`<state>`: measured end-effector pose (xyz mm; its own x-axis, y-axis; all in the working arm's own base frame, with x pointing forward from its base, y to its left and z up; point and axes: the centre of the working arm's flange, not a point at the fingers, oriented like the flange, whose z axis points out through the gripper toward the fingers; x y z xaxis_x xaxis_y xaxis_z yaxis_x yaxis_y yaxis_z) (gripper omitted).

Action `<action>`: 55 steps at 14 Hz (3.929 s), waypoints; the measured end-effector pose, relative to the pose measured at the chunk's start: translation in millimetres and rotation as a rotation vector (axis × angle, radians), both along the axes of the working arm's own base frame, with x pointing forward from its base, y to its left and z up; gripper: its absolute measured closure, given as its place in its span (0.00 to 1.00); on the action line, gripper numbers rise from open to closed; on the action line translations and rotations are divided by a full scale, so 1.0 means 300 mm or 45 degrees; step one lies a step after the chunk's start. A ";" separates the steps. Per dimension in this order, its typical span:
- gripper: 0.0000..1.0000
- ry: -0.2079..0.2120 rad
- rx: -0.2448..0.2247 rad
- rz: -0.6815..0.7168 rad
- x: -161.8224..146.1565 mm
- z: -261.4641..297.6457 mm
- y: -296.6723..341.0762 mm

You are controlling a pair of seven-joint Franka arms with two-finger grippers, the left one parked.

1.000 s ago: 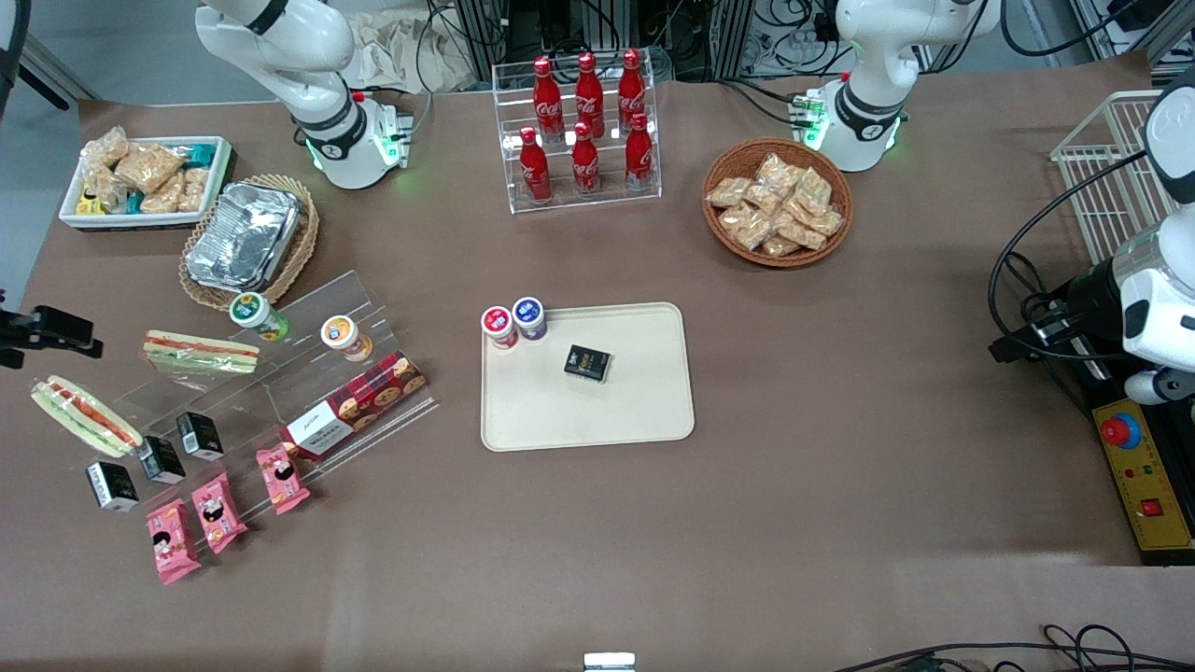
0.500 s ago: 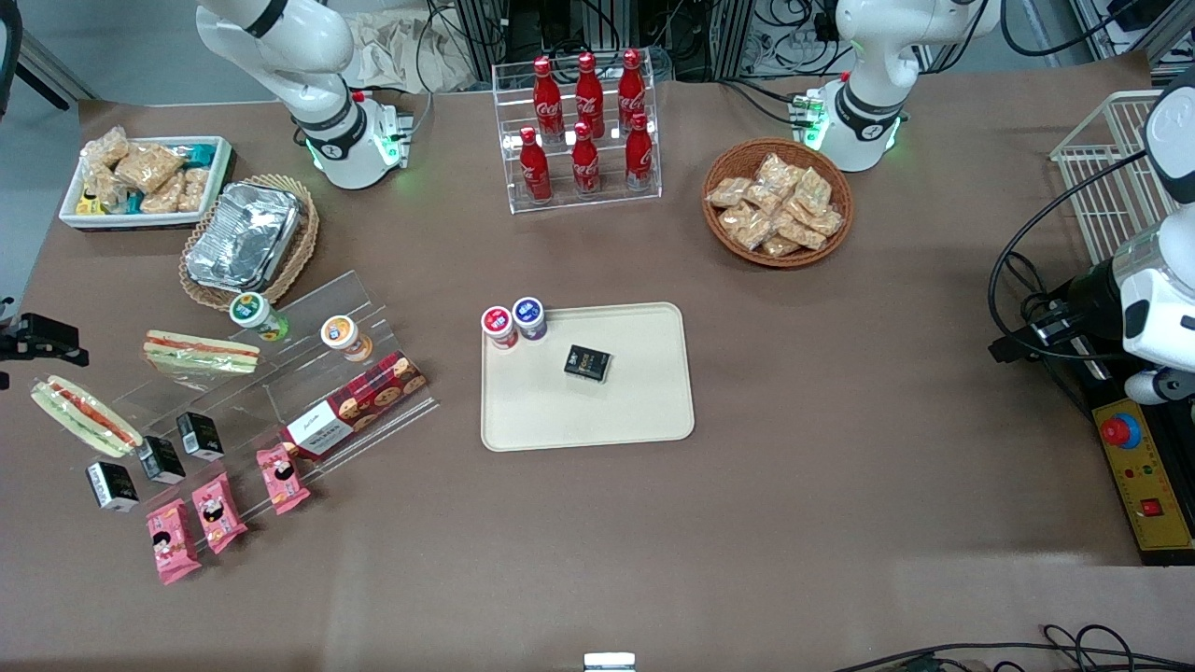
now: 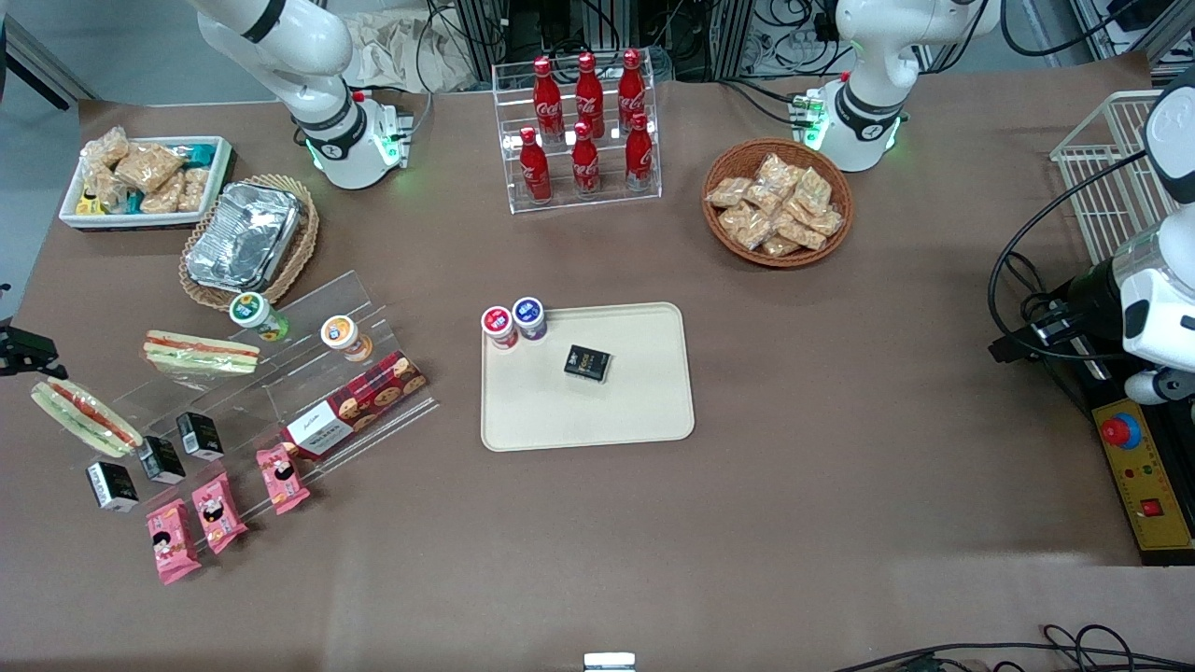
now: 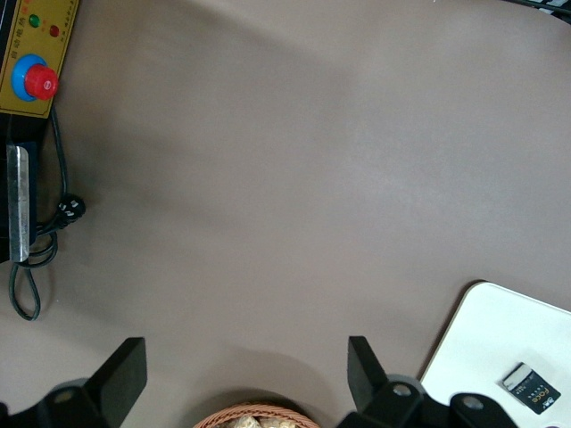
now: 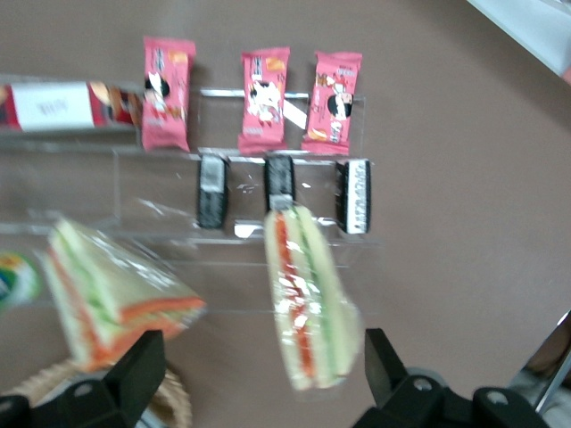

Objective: Place sandwich on tray
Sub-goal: 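Close the right gripper on the sandwich and lift it from the rack, then carry the held sandwich over the white tray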

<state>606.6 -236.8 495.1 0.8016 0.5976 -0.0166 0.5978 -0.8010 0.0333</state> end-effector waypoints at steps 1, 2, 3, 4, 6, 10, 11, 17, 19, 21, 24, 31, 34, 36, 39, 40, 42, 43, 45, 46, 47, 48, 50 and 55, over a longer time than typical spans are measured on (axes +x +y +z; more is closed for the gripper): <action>0.00 0.012 0.003 0.060 -0.003 -0.032 -0.036; 0.00 0.028 0.010 0.112 -0.005 -0.062 -0.061; 0.00 0.045 0.018 0.151 -0.005 -0.093 -0.075; 0.00 0.065 0.028 0.178 -0.008 -0.126 -0.086; 0.00 0.087 0.041 0.226 -0.020 -0.190 -0.108; 0.00 0.087 0.044 0.300 -0.033 -0.270 -0.149; 0.00 0.089 0.046 0.307 -0.035 -0.284 -0.158; 0.00 0.109 0.059 0.342 -0.025 -0.362 -0.172; 0.00 0.106 0.059 0.363 -0.024 -0.379 -0.184; 0.04 0.101 0.055 0.377 -0.023 -0.384 -0.190; 0.20 0.092 0.051 0.384 -0.017 -0.378 -0.186; 0.76 0.057 0.031 0.394 0.004 -0.324 -0.183; 0.81 0.023 0.011 0.422 0.042 -0.200 -0.155; 0.81 0.006 0.001 0.470 0.078 -0.101 -0.079; 0.81 0.017 0.008 0.570 0.115 0.002 0.105; 0.81 0.028 0.015 0.601 0.117 0.032 0.174; 0.81 0.046 0.034 0.633 0.106 0.111 0.325; 0.81 0.057 0.050 0.636 0.094 0.150 0.406; 0.81 0.089 0.073 0.666 0.073 0.203 0.599; 0.81 0.098 0.074 0.686 0.069 0.216 0.708; 0.81 0.104 0.074 0.702 0.066 0.219 0.821; 0.81 0.108 0.074 0.706 0.062 0.215 0.936; 0.81 0.118 0.093 0.654 0.035 0.201 1.163; 0.83 0.146 0.128 0.541 -0.045 0.079 1.632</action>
